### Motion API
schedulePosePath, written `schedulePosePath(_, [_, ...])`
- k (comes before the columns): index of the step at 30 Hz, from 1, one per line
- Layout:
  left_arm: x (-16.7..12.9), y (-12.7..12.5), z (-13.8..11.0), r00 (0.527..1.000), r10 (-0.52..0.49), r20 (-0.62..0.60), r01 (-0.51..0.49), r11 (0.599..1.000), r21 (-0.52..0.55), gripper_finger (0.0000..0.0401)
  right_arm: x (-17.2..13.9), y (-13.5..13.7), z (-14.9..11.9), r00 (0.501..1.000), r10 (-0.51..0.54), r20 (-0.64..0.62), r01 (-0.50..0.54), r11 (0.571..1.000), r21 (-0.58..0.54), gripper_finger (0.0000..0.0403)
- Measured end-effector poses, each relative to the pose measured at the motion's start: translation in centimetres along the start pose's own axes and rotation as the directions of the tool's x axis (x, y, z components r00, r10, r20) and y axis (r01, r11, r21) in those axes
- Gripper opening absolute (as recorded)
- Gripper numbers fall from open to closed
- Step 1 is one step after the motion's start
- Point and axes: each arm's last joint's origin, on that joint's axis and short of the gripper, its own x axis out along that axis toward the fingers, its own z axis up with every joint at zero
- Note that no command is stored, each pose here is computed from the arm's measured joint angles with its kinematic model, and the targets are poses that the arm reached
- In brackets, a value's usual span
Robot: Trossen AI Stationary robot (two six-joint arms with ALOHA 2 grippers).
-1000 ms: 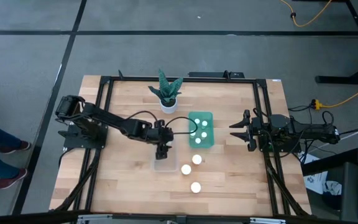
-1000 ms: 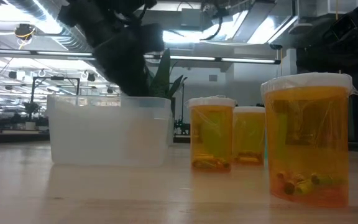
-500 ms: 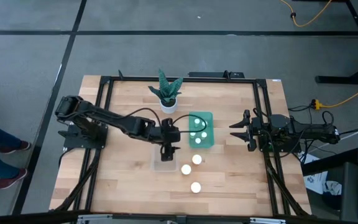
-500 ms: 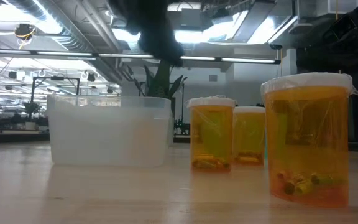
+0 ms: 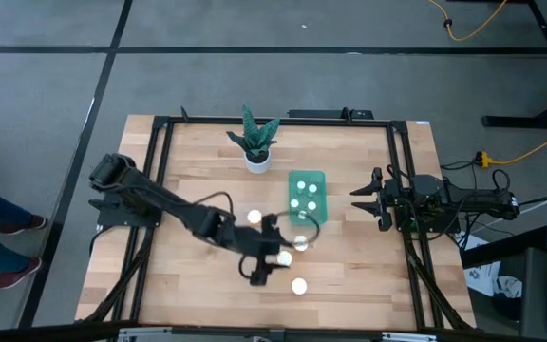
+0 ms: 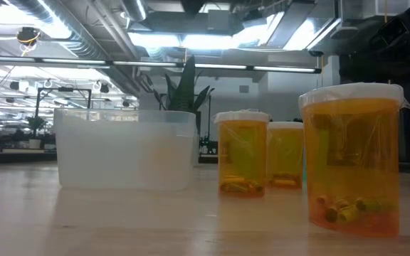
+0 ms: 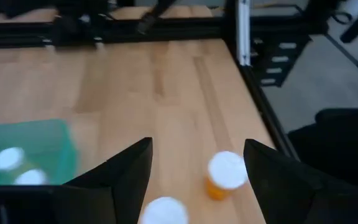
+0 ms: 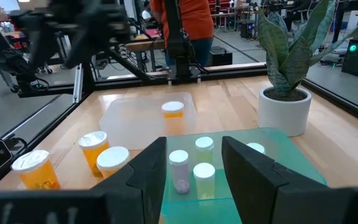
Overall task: Pick and place medicine bottles into bin by pill shape (circle, oval)
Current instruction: Put the large orange pill bottle into the transparent bin
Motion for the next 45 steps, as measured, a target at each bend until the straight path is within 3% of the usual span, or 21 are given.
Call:
schedulePosePath(9, [4.9, -3.1, 0.6, 0.971, 0.033, -0.238, 0.01, 0.984, 0.179, 0.0244, 0.0, 0.0, 0.0, 1.0, 0.0, 0.001, 0.0, 1.0, 0.0, 0.0156])
schedulePosePath(15, [5.7, -3.5, 1.1, 0.971, 0.04, -0.235, 0.006, 0.981, 0.192, 0.0244, 0.0, 0.0, 0.0, 1.0, 0.0, 0.001, 0.0, 1.0, 0.0, 0.0156])
schedulePosePath(20, [5.6, -3.6, 1.2, 0.974, 0.075, -0.216, -0.01, 0.957, 0.29, 0.0244, 0.0, 0.0, 0.0, 1.0, 0.0, 0.0, 0.0, 1.0, 0.0, 0.0156])
schedulePosePath(24, [5.5, -3.7, 1.2, 0.974, 0.076, -0.212, -0.012, 0.957, 0.289, 0.0244, 0.0, 0.0, 0.0, 1.0, 0.0, 0.0, 0.0, 1.0, 0.0, 0.0156])
schedulePosePath(29, [5.5, -3.0, 1.0, 0.962, 0.125, -0.243, -0.072, 0.974, 0.213, 0.0248, 0.0, 0.0, 0.0, 1.0, 0.0, 0.0, 0.0, 1.0, 0.0, 0.0156])
schedulePosePath(35, [5.4, -2.0, 0.2, 0.927, 0.172, -0.333, -0.113, 0.975, 0.189, 0.0288, 0.0, 0.0, 0.0, 1.0, 0.0, 0.0, 0.0, 1.0, 0.0, 0.0156])
schedulePosePath(39, [5.3, -1.9, 0.1, 0.923, 0.175, -0.342, -0.108, 0.973, 0.206, 0.031, 0.0, 0.0, 0.0, 1.0, 0.0, 0.0, 0.0, 1.0, 0.0, 0.0156])
schedulePosePath(45, [5.4, -1.8, -0.5, 0.904, 0.208, -0.373, -0.132, 0.967, 0.217, 0.0311, 0.0, 0.0, 0.0, 1.0, 0.0, 0.0, 0.0, 1.0, 0.0, 0.0156])
